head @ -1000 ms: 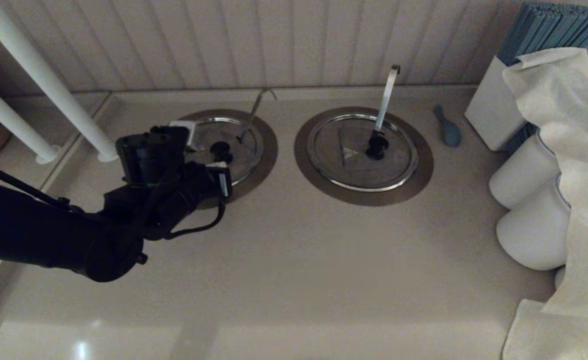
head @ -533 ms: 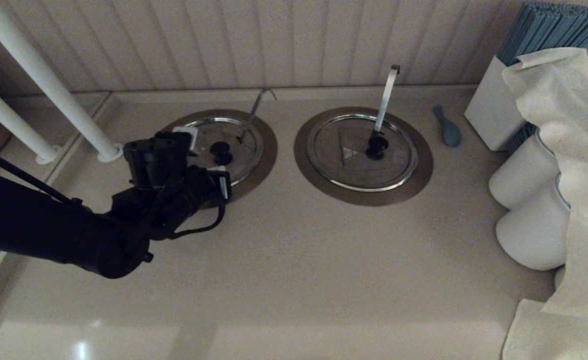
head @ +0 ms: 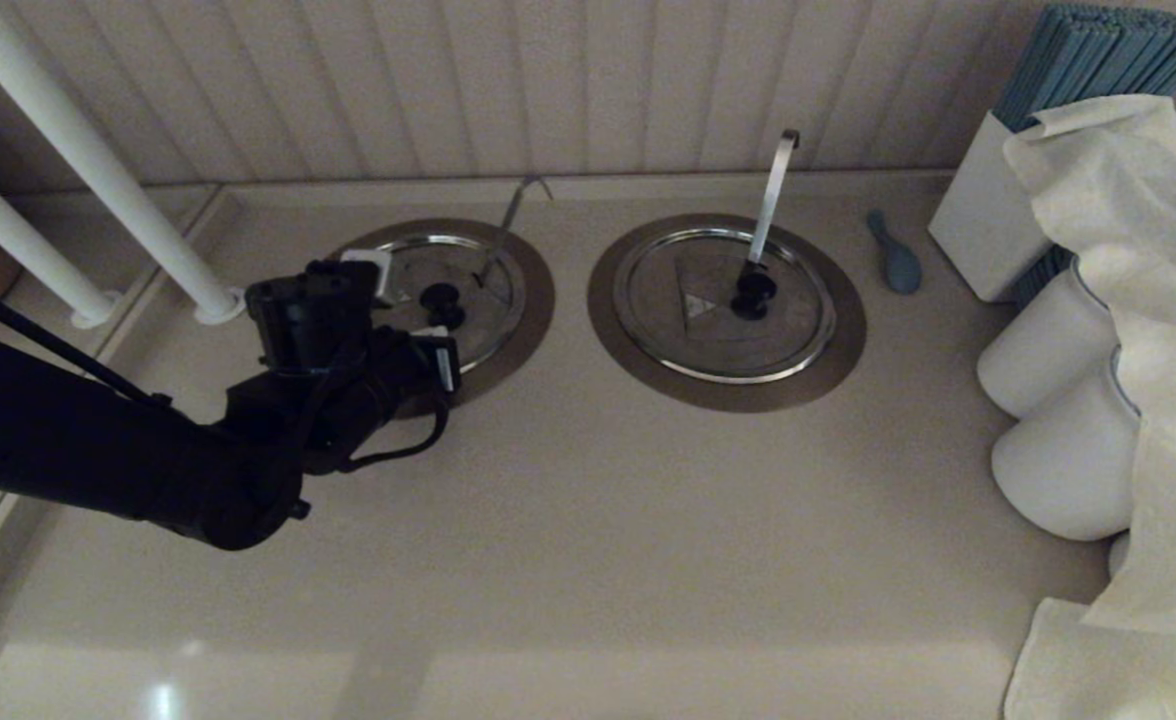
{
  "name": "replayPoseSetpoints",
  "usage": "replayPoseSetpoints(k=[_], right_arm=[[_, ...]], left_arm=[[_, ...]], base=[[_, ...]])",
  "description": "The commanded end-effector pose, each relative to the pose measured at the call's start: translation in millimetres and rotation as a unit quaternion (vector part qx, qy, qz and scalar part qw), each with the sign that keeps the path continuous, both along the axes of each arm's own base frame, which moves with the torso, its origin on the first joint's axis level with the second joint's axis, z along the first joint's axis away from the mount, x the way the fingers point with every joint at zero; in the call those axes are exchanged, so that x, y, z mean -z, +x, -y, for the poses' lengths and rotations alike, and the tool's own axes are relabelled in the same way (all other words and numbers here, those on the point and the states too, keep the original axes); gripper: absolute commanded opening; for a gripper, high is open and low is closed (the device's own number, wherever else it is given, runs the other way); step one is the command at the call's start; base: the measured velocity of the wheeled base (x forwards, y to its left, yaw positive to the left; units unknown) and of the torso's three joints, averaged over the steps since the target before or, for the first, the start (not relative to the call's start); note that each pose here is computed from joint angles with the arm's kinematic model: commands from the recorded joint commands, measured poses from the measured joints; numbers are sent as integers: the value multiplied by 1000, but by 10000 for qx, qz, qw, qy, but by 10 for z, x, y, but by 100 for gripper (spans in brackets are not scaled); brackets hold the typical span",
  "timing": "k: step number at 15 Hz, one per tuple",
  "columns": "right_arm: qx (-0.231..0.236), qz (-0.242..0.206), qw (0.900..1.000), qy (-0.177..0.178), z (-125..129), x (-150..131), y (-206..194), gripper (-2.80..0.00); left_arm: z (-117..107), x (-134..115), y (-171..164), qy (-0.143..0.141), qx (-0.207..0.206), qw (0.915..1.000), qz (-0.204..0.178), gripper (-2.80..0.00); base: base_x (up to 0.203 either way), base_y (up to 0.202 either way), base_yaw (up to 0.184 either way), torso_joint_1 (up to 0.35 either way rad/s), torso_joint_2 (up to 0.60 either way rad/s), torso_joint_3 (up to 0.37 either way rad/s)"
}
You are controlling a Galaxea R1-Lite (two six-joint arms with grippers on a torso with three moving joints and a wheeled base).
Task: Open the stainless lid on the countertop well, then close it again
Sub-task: Open the lid
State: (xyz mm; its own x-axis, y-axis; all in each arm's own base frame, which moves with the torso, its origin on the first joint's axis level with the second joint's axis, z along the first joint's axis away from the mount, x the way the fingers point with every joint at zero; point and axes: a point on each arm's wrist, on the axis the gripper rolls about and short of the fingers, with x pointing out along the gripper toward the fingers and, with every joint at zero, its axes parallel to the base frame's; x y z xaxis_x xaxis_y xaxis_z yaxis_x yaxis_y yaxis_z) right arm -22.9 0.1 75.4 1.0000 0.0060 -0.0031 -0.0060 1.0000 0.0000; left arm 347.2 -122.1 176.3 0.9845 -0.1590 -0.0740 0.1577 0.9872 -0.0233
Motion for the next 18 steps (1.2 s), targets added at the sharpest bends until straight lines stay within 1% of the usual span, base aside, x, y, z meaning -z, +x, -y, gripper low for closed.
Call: replayPoseSetpoints(k=[1,8,10,11,16,18], right_arm=[[-1,-5,10000,0,0,-1,1,-280],[-1,-8,10000,0,0,-1,1,-280],[-1,0,10000,0,0,0,0,-280],[-1,0,10000,0,0,0,0,-280],[-1,-7,10000,0,0,-1,1,-280],[-1,-8,10000,0,0,-1,1,-280]], left_arm=[[-8,-27,-7,-23,-13,10000,52,-280],[-7,-56,-2,-54,-23,9999,97,-280],[-2,-68,18,-25,-78,9999,116,-280],[-3,-65,13,-35,-62,9999,112,0],[15,38,59,-15,-30,10000,-8,0],[37,138,118,51,-21,9999,-119,0]], base=[[0,0,0,0,0,0],[0,0,0,0,0,0],[0,0,0,0,0,0],[0,0,0,0,0,0],[0,0,0,0,0,0],[0,0,0,0,0,0]])
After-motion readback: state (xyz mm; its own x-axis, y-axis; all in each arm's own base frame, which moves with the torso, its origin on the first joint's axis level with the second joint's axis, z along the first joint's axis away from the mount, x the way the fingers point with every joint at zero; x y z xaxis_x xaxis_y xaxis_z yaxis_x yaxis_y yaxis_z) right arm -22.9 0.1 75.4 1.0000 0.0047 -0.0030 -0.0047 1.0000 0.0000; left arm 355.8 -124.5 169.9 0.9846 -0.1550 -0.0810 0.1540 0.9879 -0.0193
